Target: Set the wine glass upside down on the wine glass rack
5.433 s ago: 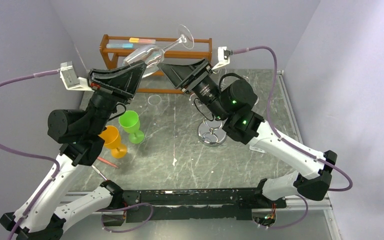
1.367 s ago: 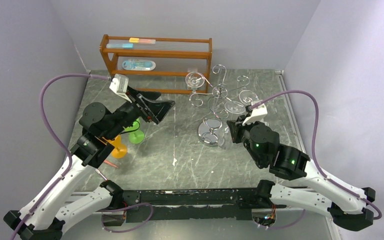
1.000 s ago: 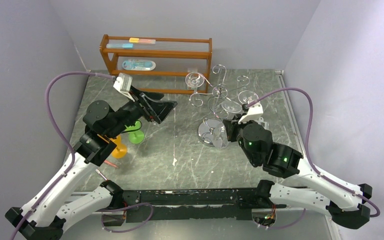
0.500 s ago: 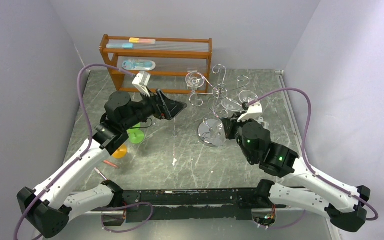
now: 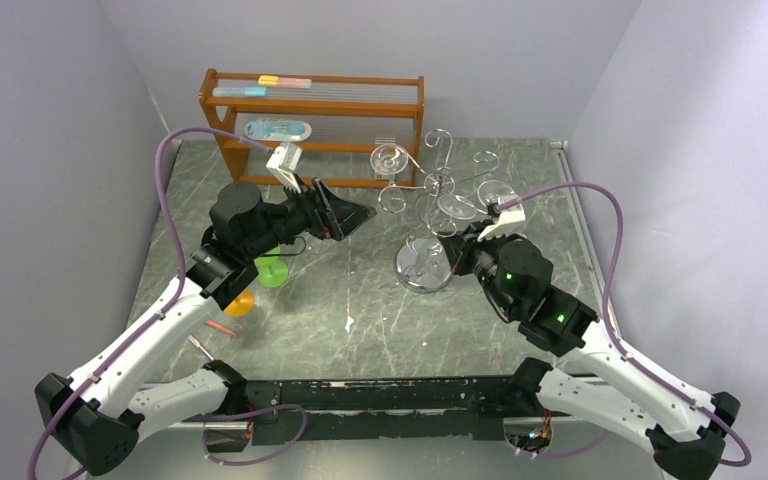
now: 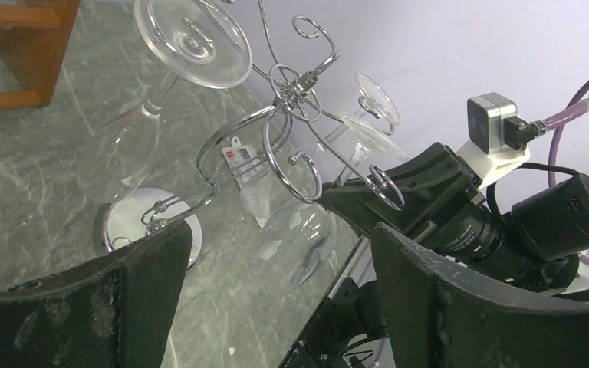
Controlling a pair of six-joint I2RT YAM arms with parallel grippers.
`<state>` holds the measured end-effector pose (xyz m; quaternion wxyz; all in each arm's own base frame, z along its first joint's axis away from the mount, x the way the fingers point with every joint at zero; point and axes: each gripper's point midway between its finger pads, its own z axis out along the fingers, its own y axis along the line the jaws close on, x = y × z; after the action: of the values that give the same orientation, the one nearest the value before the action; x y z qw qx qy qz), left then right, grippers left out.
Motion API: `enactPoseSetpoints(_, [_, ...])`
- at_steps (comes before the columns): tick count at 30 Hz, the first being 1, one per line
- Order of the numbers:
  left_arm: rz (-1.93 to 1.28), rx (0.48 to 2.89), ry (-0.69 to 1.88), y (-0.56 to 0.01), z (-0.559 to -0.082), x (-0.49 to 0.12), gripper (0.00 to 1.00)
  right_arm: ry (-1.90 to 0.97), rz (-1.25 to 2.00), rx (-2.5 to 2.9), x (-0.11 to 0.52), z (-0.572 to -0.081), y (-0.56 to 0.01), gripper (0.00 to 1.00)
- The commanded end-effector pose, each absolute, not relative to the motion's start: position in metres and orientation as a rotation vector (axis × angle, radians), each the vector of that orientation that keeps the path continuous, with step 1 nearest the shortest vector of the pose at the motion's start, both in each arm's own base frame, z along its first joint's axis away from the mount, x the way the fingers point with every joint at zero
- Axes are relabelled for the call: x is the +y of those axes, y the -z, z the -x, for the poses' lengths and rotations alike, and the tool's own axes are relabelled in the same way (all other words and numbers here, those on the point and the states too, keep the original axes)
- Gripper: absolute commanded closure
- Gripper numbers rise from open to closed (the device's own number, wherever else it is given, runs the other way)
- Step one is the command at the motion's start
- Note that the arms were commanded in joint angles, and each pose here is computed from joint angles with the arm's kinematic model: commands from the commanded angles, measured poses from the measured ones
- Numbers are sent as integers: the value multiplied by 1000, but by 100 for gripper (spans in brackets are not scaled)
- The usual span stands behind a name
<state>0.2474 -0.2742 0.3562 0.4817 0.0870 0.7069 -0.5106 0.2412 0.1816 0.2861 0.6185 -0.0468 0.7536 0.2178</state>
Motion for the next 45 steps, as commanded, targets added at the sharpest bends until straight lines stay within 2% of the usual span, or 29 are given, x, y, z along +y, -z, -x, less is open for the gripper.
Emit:
enactPoseSetpoints(1, [-235,1701,1283,-363,-243,-278,10,-622,170,1625,194,-234,-312,100])
enactPoseSetpoints(31, [-261,1734,1338,-353,-243,-290,10,-705,315,1556,212,-225,-318,100])
enactPoseSetpoints(45, [-241,1737,1264,-354,-247,-281,11,-737,376,1449,203,-205,-329,100])
